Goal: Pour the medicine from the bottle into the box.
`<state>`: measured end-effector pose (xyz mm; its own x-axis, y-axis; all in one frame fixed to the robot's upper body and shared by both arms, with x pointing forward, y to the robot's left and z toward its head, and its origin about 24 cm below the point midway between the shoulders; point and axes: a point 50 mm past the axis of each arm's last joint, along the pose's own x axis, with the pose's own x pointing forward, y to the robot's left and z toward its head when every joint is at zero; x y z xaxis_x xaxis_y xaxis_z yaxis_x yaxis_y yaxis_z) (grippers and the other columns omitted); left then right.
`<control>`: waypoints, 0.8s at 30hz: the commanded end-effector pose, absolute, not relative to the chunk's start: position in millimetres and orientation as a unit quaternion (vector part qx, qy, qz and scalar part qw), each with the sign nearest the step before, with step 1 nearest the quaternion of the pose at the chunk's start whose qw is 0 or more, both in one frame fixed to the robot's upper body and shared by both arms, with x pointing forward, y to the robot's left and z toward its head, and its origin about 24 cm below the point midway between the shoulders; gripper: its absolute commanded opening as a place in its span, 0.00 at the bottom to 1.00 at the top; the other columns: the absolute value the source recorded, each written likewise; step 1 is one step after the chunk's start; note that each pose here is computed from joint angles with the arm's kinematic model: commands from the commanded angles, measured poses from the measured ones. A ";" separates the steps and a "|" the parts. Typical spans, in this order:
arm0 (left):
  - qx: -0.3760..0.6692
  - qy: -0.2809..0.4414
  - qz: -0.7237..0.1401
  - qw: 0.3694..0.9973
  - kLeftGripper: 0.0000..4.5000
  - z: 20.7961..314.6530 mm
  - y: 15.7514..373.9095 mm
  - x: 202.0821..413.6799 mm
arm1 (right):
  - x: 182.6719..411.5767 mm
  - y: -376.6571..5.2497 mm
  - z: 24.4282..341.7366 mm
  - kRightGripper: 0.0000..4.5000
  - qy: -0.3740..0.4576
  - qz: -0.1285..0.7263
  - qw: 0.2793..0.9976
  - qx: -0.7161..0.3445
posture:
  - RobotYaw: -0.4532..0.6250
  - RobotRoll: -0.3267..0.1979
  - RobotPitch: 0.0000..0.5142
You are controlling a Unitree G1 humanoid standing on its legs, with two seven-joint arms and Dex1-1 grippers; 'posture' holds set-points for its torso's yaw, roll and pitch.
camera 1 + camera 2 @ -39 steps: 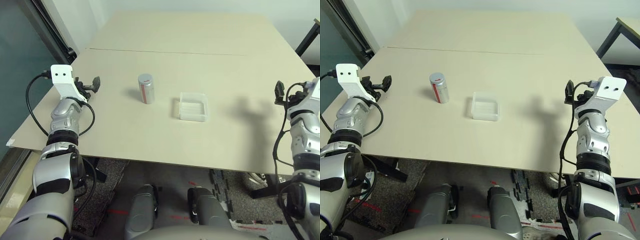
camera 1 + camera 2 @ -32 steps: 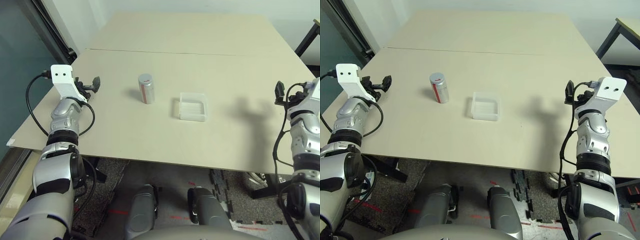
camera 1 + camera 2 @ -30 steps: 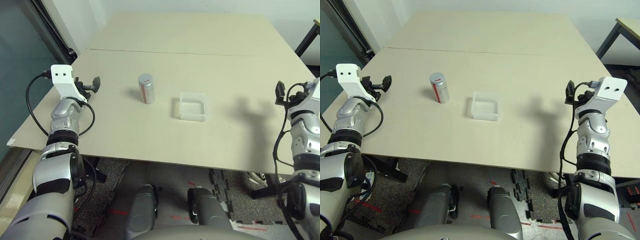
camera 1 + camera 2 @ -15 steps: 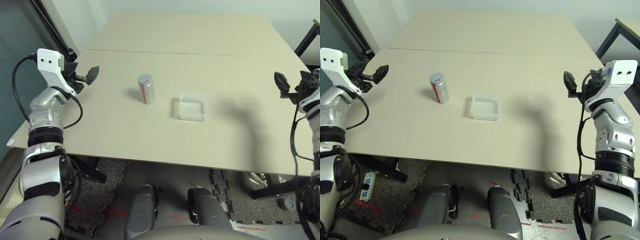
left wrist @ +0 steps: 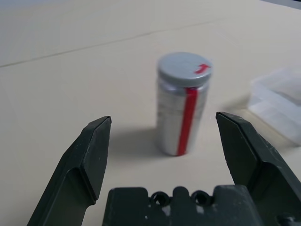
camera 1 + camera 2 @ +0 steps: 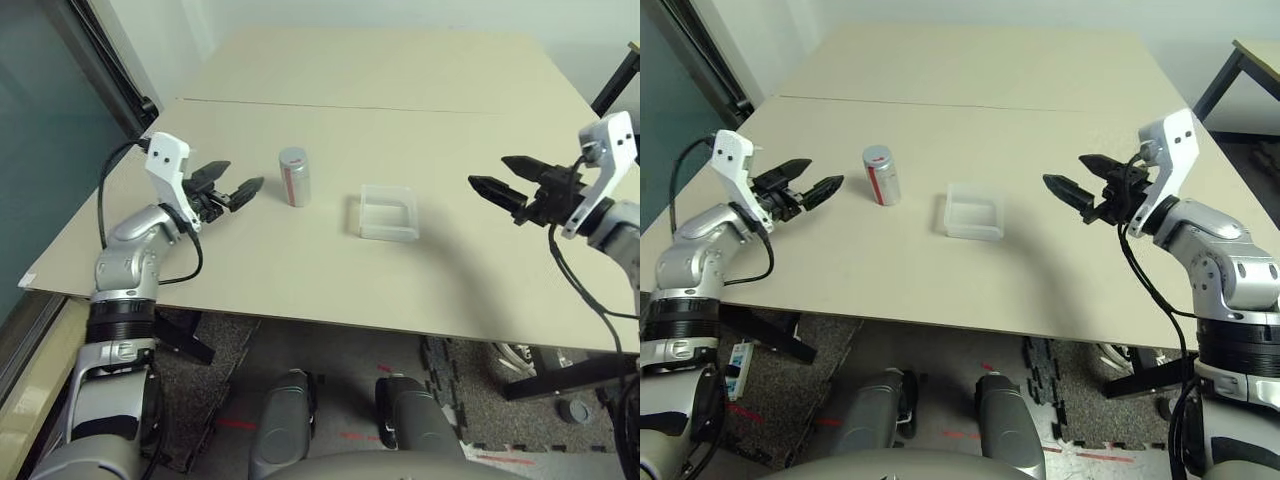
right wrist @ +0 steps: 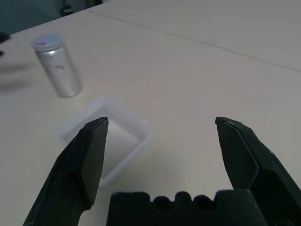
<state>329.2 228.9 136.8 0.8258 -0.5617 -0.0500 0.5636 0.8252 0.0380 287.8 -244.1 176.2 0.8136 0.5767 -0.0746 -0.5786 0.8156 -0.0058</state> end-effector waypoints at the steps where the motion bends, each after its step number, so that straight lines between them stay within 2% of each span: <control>1: 0.031 0.025 -0.301 0.953 0.99 130.6 219.5 335.1 | 285.2 -235.8 176.0 1.00 0.035 0.312 0.949 -0.015 | 0.38 0.62 0.22; 16: 0.039 0.024 -0.283 0.958 0.99 117.2 208.4 363.0 | 284.0 -225.4 180.7 1.00 0.010 0.306 0.952 -0.011 | 0.33 0.62 0.19; 24: 0.038 0.028 -0.279 0.959 0.99 111.2 205.7 369.4 | 285.2 -222.6 180.9 1.00 0.001 0.305 0.952 -0.007 | 0.33 0.62 0.17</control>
